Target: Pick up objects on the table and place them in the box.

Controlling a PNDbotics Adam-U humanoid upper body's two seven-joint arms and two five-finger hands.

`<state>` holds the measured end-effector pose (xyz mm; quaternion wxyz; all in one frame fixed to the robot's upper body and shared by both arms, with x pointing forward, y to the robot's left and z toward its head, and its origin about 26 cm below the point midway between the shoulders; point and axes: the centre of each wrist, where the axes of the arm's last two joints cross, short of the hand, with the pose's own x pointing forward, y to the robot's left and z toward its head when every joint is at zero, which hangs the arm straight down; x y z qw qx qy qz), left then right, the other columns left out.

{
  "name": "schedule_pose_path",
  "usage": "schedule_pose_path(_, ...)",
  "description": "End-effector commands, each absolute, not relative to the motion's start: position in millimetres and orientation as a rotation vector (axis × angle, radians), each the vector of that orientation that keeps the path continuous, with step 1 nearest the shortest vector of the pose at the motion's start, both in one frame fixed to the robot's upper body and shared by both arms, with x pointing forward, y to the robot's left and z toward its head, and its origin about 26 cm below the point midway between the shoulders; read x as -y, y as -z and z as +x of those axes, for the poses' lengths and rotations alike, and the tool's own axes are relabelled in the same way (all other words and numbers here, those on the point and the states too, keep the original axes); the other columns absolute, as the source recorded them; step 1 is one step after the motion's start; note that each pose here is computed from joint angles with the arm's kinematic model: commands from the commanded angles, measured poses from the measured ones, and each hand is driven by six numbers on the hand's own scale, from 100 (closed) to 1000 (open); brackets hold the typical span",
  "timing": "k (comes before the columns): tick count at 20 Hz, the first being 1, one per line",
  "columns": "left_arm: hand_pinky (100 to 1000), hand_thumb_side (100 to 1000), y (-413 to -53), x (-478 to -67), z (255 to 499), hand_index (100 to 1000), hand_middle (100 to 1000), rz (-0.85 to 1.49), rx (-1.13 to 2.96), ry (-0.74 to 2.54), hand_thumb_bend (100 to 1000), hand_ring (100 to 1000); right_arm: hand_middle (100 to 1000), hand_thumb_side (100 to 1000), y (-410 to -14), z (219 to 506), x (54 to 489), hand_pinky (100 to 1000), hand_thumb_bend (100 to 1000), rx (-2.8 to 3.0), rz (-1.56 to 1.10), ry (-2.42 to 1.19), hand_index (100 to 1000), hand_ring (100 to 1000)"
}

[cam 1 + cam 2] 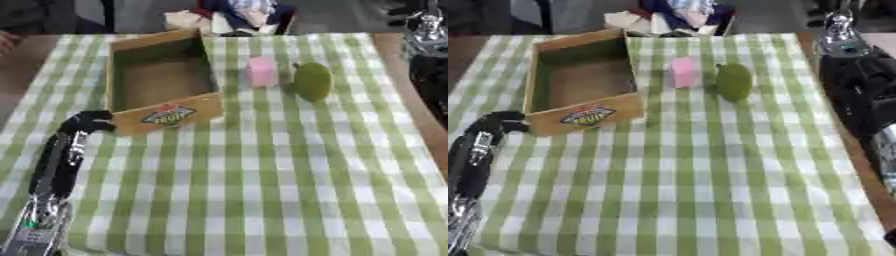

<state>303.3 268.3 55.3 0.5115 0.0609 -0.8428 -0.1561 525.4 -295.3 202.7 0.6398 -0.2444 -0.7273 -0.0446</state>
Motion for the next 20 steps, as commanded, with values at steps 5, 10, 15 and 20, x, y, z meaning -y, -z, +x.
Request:
schedule_pose_path(5, 848, 908, -61.3, -272.6, 303.3, 754, 669, 0.173, 2.045, 0.381, 100, 647, 676, 696, -234.8, 527.7, 290.5, 584, 100, 1.709, -0.688, -0.150, 829, 640)
schedule_pose_path(10, 848, 908, -61.4, -272.5, 303.4, 754, 668, 0.173, 2.046, 0.380, 100, 647, 702, 578, -244.8, 528.6, 273.9, 612, 100, 1.653, -0.822, -0.467, 855, 666)
schedule_pose_path(15, 848, 908, -61.3, -272.1, 303.5, 754, 668, 0.171, 2.047, 0.380, 100, 647, 721, 506, -252.2, 528.5, 259.8, 632, 100, 1.598, -0.912, -0.680, 873, 683)
schedule_pose_path(20, 848, 908, -61.3, -271.2, 303.7, 754, 667, 0.167, 2.048, 0.382, 100, 646, 739, 447, -250.1, 528.6, 244.0, 651, 100, 1.568, -0.941, -0.817, 888, 702)
